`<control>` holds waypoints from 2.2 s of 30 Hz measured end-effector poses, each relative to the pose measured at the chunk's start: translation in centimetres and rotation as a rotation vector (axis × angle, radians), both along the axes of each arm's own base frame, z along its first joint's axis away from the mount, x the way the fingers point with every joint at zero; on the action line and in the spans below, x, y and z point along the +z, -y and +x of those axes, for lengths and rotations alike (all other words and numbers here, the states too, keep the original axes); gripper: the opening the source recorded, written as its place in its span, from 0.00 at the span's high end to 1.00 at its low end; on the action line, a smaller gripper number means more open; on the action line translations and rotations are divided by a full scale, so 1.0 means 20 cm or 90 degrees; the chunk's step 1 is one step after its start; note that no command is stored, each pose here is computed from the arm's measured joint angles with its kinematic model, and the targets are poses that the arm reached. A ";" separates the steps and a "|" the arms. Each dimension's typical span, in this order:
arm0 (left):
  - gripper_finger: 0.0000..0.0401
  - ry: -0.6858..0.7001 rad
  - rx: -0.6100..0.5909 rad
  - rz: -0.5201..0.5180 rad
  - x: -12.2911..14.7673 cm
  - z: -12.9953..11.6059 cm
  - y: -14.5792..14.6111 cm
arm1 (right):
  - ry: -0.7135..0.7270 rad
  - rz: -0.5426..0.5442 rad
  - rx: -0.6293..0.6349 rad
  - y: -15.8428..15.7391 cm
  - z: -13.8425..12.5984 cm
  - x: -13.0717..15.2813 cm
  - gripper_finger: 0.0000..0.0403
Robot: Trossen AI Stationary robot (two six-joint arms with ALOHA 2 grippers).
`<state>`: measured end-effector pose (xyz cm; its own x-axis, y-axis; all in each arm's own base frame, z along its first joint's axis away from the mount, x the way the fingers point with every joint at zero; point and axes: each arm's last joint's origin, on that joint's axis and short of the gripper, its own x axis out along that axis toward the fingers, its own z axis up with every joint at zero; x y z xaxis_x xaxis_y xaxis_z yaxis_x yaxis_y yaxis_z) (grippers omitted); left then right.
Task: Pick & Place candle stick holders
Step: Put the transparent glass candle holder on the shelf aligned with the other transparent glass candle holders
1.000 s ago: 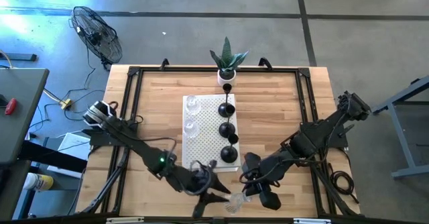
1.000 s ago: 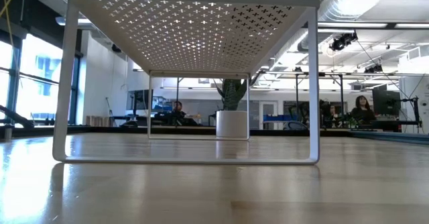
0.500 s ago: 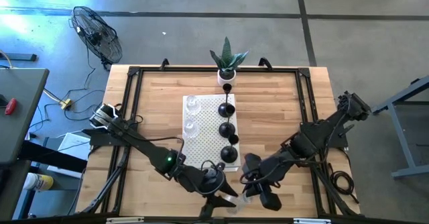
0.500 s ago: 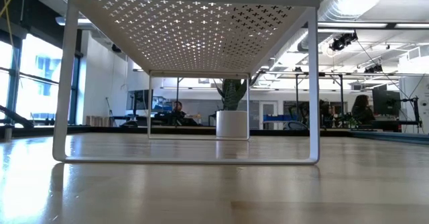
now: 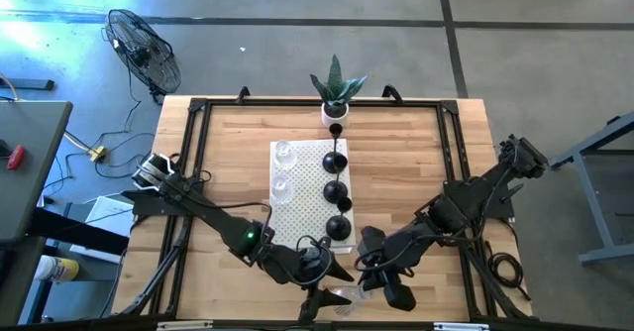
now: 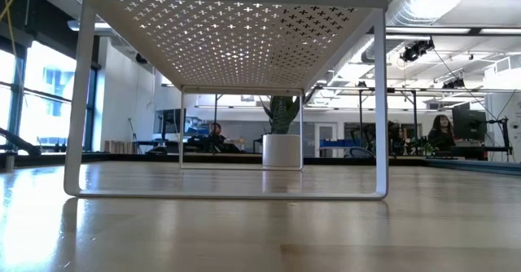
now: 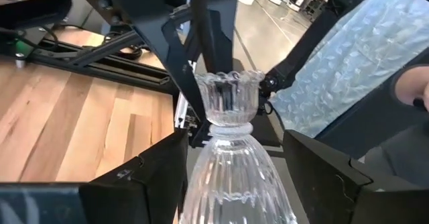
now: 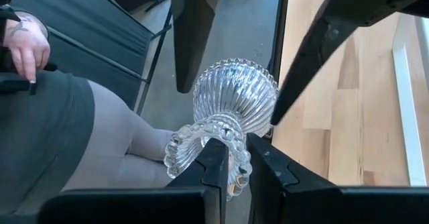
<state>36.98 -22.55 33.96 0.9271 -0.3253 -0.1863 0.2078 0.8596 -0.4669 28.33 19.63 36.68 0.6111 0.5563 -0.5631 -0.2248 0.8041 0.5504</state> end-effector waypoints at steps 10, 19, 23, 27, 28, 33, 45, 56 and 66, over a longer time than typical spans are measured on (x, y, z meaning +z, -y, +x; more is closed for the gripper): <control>0.40 0.016 0.005 -0.007 -0.06 0.06 0.01 | 0.007 -0.008 0.005 0.00 0.00 0.00 0.90; 0.40 0.009 -0.016 -0.067 -0.12 0.14 -0.03 | 0.003 -0.011 0.003 0.01 0.01 0.00 0.90; 0.40 0.011 0.000 -0.064 -0.12 0.14 -0.03 | 0.003 -0.012 0.002 0.01 0.01 0.00 0.90; 0.40 0.012 0.005 -0.064 -0.12 0.14 -0.03 | 0.005 -0.014 0.004 0.01 0.01 0.00 0.91; 0.40 0.012 0.005 -0.064 -0.12 0.14 -0.03 | 0.005 -0.015 0.004 0.01 0.01 0.00 0.91; 0.40 0.012 0.007 -0.063 -0.12 0.14 -0.03 | 0.006 -0.015 0.004 0.01 0.01 0.00 0.90; 0.51 0.014 0.018 -0.062 -0.12 0.14 -0.03 | 0.007 -0.018 -0.014 0.04 0.03 0.00 0.88; 0.66 0.008 0.021 -0.052 -0.12 0.14 -0.03 | -0.003 -0.015 -0.013 0.06 0.03 -0.01 0.88; 0.66 -0.002 0.034 -0.043 -0.13 0.14 -0.04 | -0.033 -0.039 -0.014 0.08 -0.01 -0.01 0.80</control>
